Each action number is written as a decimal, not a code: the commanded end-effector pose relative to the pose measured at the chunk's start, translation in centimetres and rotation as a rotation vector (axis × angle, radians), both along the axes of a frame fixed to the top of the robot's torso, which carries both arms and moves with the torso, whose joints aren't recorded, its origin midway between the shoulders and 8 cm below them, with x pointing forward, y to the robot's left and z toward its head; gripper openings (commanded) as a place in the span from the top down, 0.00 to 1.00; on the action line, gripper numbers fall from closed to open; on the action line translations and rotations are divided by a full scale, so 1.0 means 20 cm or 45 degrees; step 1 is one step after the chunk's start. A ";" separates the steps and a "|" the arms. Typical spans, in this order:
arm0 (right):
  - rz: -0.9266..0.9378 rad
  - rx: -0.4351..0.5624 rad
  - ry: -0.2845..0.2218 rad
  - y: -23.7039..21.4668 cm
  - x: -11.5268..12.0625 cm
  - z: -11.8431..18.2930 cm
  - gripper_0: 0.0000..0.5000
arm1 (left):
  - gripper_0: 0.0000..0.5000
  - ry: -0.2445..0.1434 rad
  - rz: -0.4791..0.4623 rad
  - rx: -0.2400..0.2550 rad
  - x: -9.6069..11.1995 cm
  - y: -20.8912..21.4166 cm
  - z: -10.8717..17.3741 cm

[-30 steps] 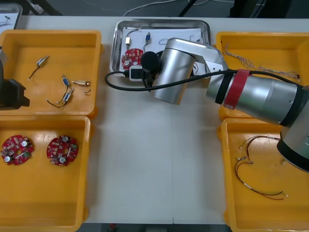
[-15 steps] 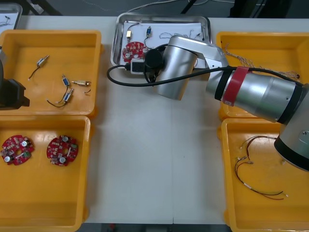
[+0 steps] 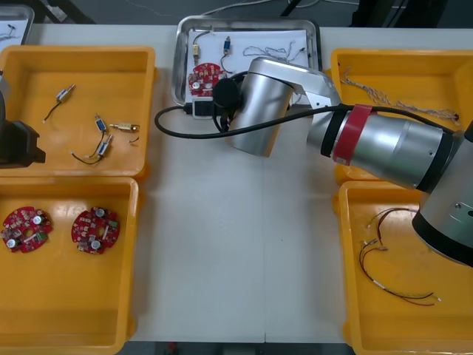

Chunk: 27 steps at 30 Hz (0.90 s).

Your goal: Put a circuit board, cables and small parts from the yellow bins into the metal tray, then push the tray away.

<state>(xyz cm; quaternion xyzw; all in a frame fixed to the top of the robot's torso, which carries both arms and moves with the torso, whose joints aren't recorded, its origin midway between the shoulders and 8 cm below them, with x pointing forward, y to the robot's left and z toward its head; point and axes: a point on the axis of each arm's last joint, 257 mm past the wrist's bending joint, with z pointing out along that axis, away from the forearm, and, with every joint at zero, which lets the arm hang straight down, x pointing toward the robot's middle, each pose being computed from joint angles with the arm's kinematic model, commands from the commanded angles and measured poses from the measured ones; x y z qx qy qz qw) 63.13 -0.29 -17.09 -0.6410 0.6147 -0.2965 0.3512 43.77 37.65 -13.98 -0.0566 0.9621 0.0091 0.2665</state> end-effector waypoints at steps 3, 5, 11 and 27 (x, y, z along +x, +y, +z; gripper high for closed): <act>0.051 -0.018 -0.023 0.13 -0.04 0.20 0.00 | 0.00 -0.050 -0.085 0.128 0.00 0.09 0.10; 0.032 -0.029 -0.010 0.12 -0.06 0.21 0.00 | 0.00 -0.050 -0.085 0.128 0.00 0.09 0.10; -0.064 -0.011 0.051 0.06 -0.15 0.28 0.00 | 0.00 -0.050 -0.085 0.128 0.00 0.09 0.10; -0.500 0.352 0.385 -0.27 -0.54 0.30 0.00 | 0.00 -0.050 -0.085 0.128 0.00 0.09 0.10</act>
